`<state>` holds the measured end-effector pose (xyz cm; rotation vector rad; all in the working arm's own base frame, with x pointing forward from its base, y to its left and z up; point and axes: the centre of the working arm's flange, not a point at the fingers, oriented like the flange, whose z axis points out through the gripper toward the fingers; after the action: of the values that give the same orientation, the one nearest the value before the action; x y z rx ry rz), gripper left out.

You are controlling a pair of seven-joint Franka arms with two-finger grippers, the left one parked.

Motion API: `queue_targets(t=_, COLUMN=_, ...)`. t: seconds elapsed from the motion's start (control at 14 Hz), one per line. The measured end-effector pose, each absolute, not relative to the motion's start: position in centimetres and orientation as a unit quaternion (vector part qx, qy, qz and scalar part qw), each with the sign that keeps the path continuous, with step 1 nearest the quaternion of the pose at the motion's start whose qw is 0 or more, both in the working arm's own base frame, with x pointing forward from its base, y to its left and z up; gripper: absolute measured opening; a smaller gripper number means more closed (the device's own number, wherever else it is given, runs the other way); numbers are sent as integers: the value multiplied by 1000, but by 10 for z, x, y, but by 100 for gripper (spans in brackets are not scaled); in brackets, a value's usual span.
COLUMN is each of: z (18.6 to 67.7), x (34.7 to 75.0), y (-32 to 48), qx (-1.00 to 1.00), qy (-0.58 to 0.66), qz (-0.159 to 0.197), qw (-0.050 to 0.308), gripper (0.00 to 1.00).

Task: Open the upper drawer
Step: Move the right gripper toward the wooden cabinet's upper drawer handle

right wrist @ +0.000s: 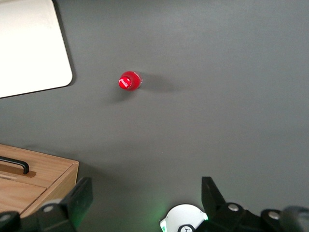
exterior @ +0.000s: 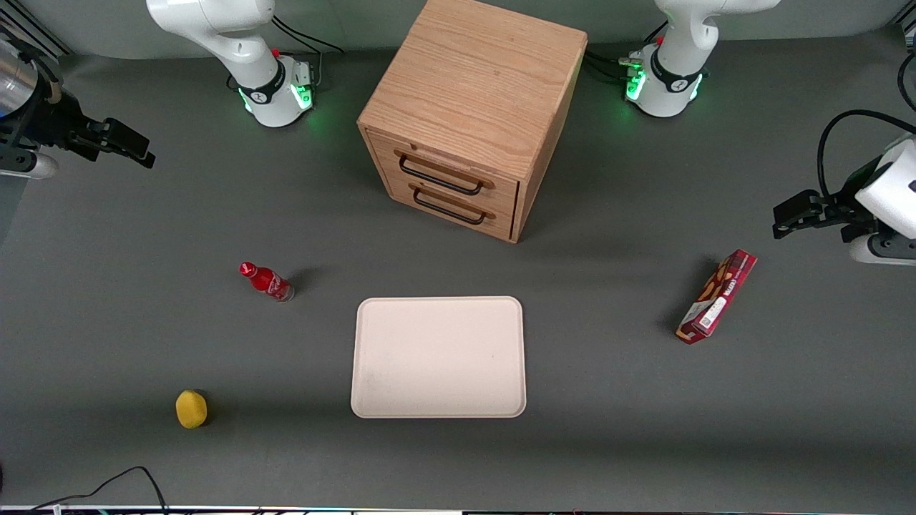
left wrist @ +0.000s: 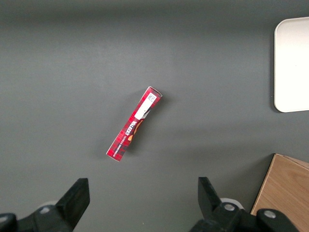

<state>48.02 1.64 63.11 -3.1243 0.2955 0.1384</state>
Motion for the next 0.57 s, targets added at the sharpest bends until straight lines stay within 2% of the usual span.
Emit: queue_targets(t=0.57, z=625, x=482, y=6, qx=-996, qy=60, qz=59, qw=4, gripper=100)
